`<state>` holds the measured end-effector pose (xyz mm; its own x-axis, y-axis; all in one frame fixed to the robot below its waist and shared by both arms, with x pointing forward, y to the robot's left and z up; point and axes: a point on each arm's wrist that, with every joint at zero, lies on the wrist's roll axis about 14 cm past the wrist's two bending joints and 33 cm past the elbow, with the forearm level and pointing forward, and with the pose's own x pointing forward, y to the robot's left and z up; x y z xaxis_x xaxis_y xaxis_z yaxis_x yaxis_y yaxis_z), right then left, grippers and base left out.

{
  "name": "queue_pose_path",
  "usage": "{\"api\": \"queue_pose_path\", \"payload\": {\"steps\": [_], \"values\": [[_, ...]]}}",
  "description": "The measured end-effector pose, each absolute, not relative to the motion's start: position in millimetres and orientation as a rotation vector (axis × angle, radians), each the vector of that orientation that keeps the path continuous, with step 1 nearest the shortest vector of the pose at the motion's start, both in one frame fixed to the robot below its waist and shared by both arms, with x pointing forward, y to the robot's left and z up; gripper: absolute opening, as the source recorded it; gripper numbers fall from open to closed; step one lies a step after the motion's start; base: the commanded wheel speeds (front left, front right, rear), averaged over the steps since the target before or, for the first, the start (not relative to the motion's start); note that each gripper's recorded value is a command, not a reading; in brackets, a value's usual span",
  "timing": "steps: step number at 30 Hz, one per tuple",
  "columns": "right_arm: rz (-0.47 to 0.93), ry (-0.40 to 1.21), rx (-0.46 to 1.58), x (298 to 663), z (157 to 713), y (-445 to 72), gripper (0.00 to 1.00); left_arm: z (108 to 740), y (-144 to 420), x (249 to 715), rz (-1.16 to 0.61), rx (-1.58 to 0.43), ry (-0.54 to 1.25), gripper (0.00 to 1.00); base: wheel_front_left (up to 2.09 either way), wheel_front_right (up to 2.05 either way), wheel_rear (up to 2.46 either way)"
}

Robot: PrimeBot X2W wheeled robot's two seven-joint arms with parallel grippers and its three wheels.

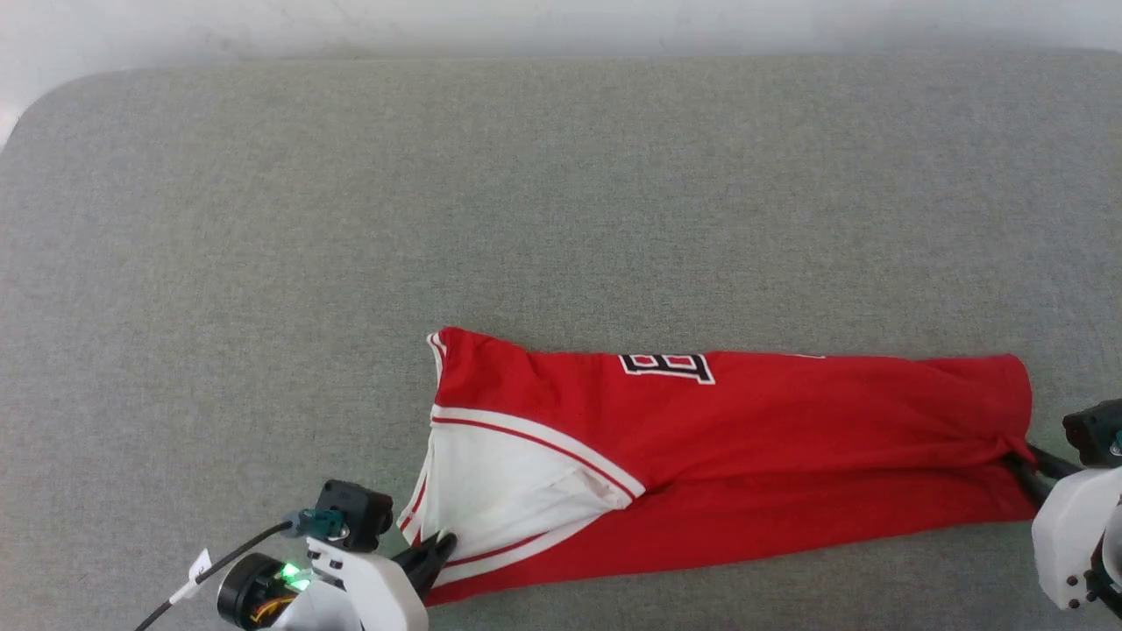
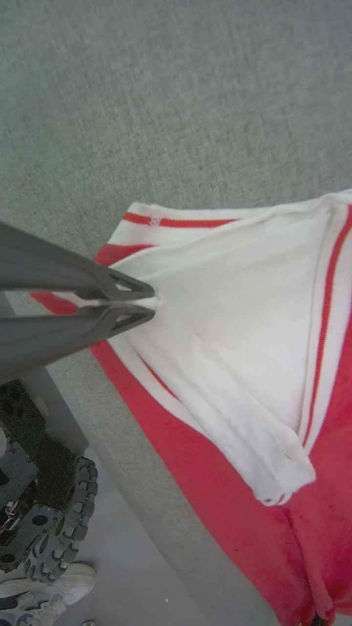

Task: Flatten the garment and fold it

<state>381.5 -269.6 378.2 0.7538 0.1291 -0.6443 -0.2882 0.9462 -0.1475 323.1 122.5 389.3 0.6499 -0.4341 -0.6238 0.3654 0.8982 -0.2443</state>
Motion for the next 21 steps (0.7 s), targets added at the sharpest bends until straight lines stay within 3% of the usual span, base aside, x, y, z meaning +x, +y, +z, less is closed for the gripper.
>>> {"api": "queue_pose_path", "payload": {"steps": [1, 7, 15, 21], "values": [[0.231, 0.68, -0.244, 381.4, 378.5, -269.3, 1.0, 387.0, 122.8, 322.5, -0.451, -0.094, 0.735, 1.0, 0.0, 0.0, 0.0], [0.224, 0.604, -0.119, 389.6, 400.0, -258.3, 1.0, 407.2, 121.9, 342.5, -0.408, -0.138, 0.585, 1.0, 0.0, 0.0, 0.0], [0.142, 0.396, 0.067, 403.9, 466.7, -273.4, 1.0, 491.3, 141.3, 383.9, -0.201, -0.327, 0.124, 1.0, 0.0, 0.0, 0.0], [0.074, 0.44, 0.127, 387.8, 449.8, -278.4, 1.0, 516.7, 168.6, 384.7, -0.068, -0.303, -0.027, 1.0, 0.0, 0.0, 0.0]]}}
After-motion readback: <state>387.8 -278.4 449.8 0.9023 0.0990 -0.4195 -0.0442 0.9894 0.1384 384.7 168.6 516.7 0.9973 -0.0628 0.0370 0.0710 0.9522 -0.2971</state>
